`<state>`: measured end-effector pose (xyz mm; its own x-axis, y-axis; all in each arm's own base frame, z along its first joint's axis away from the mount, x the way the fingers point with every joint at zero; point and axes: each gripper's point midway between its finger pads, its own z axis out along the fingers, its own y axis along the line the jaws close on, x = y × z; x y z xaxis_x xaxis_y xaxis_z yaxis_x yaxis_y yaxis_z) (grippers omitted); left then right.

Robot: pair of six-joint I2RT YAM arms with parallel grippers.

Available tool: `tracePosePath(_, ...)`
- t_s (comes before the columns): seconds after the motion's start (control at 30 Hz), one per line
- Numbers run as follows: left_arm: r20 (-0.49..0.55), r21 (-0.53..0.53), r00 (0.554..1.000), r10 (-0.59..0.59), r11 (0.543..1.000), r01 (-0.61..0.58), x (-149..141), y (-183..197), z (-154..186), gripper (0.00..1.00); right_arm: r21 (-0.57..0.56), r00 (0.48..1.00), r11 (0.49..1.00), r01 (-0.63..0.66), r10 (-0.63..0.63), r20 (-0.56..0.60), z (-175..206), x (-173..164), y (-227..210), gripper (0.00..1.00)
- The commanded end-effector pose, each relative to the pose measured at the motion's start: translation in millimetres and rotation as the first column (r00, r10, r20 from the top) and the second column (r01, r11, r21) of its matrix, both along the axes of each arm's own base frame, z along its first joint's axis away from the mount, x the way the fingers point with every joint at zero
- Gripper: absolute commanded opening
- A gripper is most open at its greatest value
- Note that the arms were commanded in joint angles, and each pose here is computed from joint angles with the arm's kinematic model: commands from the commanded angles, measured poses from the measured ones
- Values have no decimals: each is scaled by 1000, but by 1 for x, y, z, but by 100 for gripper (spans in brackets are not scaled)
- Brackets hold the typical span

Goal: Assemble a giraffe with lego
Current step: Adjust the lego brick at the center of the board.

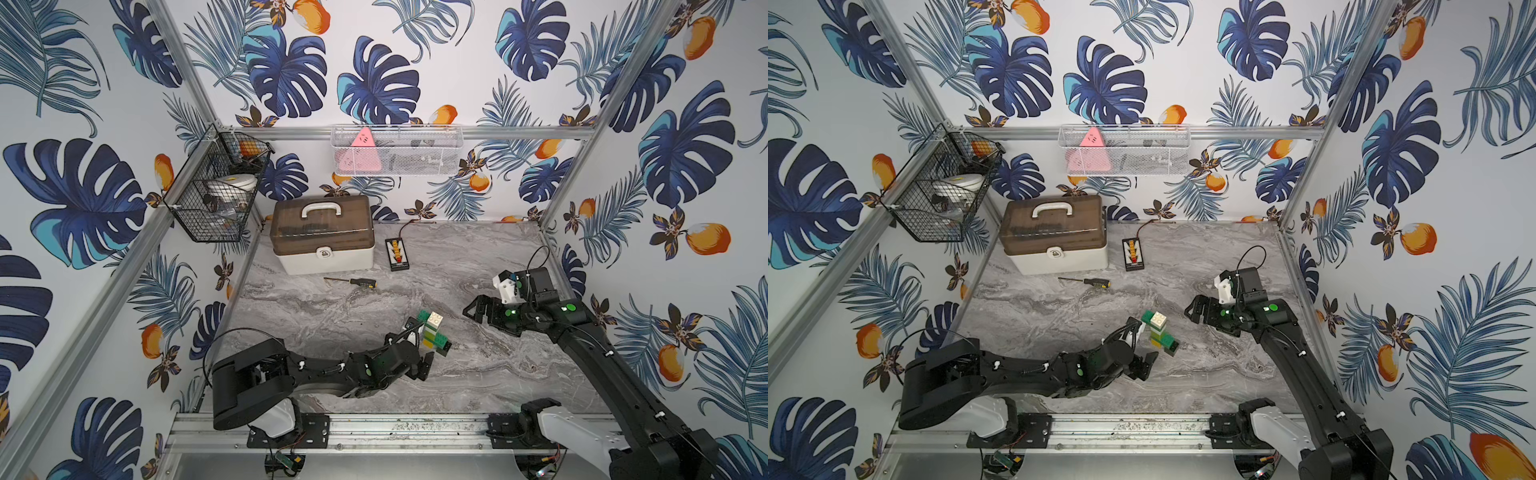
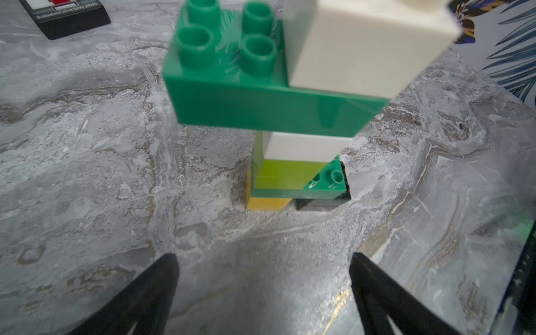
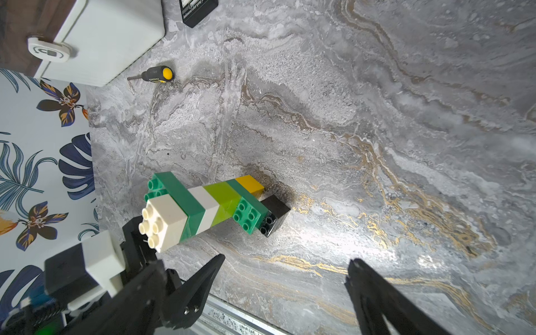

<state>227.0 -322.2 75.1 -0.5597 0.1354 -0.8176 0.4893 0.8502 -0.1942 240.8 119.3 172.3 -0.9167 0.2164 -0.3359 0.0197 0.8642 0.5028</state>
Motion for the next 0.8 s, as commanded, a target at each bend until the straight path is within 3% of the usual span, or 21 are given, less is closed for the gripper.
tracePosePath(0.0,106,-150,993,51,988,-35,15,-13,29,94,-8,1000,1000,-20,20,3,-1,-4,0,100)
tracePosePath(0.77,176,-256,983,50,967,-3,20,-30,25,73,-25,1000,1000,11,-11,4,-1,-18,-9,100)
